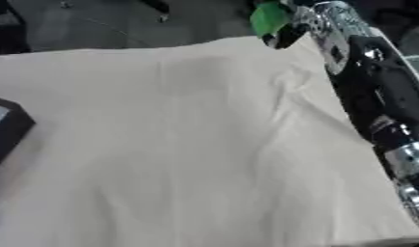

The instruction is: Pick up the objects with one hand, pass them to the other hand, and then place them into the box on the other side of the table.

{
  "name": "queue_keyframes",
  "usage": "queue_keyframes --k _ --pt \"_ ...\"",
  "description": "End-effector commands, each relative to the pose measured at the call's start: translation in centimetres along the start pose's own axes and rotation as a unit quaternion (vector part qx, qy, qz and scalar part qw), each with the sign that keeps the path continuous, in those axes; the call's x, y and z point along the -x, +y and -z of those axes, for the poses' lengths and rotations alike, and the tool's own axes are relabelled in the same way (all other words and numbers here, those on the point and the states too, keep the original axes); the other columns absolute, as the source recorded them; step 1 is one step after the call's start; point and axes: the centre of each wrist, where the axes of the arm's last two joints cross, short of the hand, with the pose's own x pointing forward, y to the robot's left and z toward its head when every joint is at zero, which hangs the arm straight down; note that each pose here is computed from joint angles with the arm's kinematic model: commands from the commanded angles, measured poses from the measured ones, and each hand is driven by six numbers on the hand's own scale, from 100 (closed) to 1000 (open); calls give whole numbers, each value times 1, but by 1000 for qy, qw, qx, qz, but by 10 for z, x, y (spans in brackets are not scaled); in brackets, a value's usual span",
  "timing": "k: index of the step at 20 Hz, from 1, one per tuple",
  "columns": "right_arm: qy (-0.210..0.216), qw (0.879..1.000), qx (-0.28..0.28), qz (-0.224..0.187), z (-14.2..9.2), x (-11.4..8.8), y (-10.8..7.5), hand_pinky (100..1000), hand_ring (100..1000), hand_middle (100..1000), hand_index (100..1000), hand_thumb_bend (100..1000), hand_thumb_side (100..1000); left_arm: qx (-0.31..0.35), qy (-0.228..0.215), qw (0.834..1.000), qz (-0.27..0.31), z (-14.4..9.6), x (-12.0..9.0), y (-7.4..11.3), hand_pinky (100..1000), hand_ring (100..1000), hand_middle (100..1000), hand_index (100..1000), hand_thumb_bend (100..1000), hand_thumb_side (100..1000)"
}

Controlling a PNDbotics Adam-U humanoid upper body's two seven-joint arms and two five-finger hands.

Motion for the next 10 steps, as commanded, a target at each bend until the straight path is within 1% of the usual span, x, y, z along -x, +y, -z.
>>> queue_keyframes --k 1,6,10 --pt "-39 998 43 8 -2 -19 -23 747 583 501 569 100 100 0 -23 999 25 2 -13 6 779 727 710 804 229 621" --pt "-83 994 58 45 -10 -53 -32 741 566 497 567 100 100 15 -21 999 39 4 -14 2 781 731 718 811 241 626" --pt "-125 986 81 78 -19 -82 -29 728 562 498 568 100 100 42 -9 998 56 7 -17 -4 783 738 727 818 247 626"
